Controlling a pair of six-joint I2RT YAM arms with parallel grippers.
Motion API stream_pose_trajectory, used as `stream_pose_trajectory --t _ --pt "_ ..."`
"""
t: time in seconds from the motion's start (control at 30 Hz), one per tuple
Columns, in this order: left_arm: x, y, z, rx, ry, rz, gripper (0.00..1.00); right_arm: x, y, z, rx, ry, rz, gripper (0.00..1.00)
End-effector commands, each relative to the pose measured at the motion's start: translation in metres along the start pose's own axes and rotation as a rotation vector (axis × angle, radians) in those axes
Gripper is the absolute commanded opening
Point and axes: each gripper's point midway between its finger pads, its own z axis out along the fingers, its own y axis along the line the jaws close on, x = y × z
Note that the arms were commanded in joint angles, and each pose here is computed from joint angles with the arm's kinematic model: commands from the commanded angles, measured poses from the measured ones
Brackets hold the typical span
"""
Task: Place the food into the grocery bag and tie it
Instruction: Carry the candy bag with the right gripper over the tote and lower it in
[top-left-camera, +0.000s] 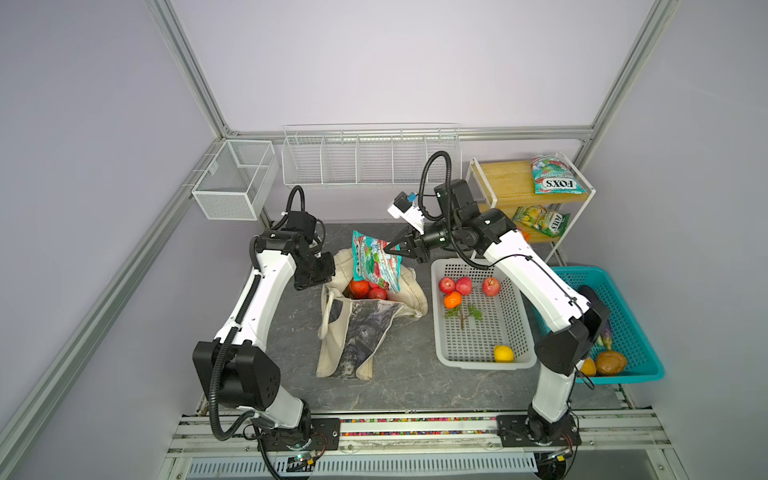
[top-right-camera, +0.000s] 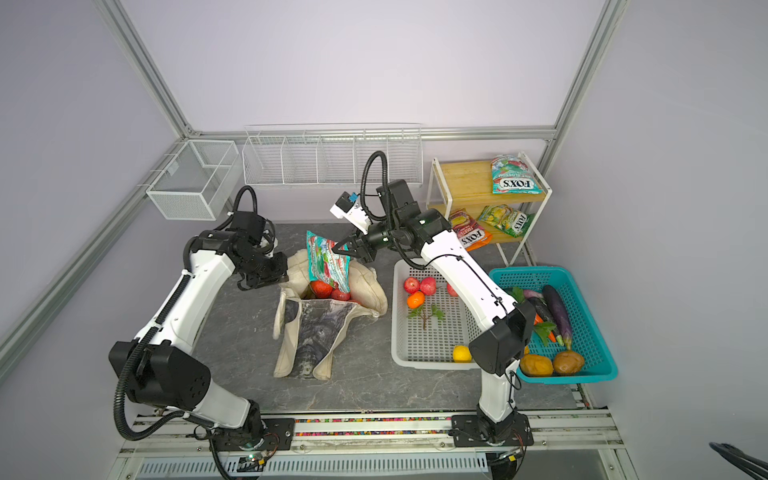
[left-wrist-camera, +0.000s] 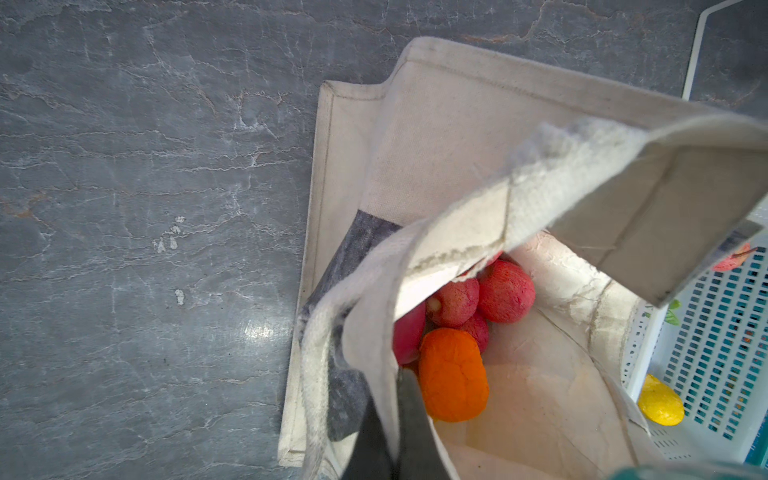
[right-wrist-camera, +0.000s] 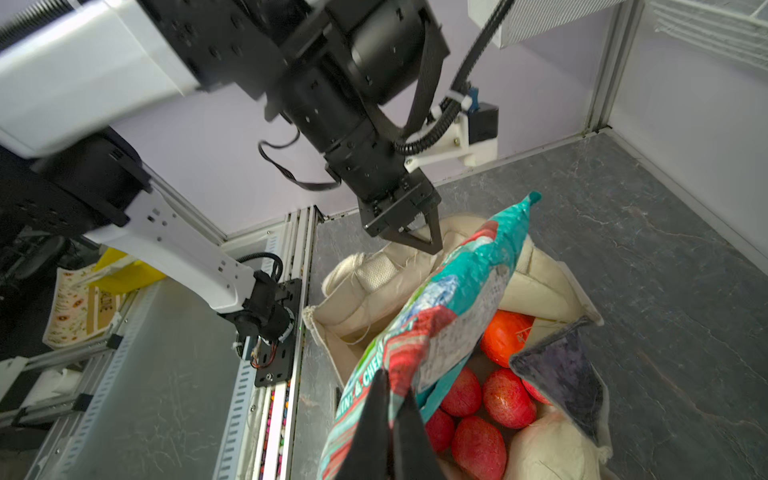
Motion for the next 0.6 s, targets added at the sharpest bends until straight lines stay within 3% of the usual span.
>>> stream_pose_trajectory --t 0.0,0.33,0.57 --pt "0.000 -0.003 -0.009 0.024 -0.016 -0.007 0.00 0.009 -0.005 0.012 0.034 0.062 -0.130 0.07" --pt "0.003 -0.004 -0.013 0.028 -0.024 -0.007 0.00 0.052 -0.021 0.055 0.078 0.225 -0.166 0.07" --pt "0.005 -0.003 -0.014 0.030 -0.026 -0.006 0.00 0.056 -0.015 0.078 0.049 0.228 -0.146 0.07"
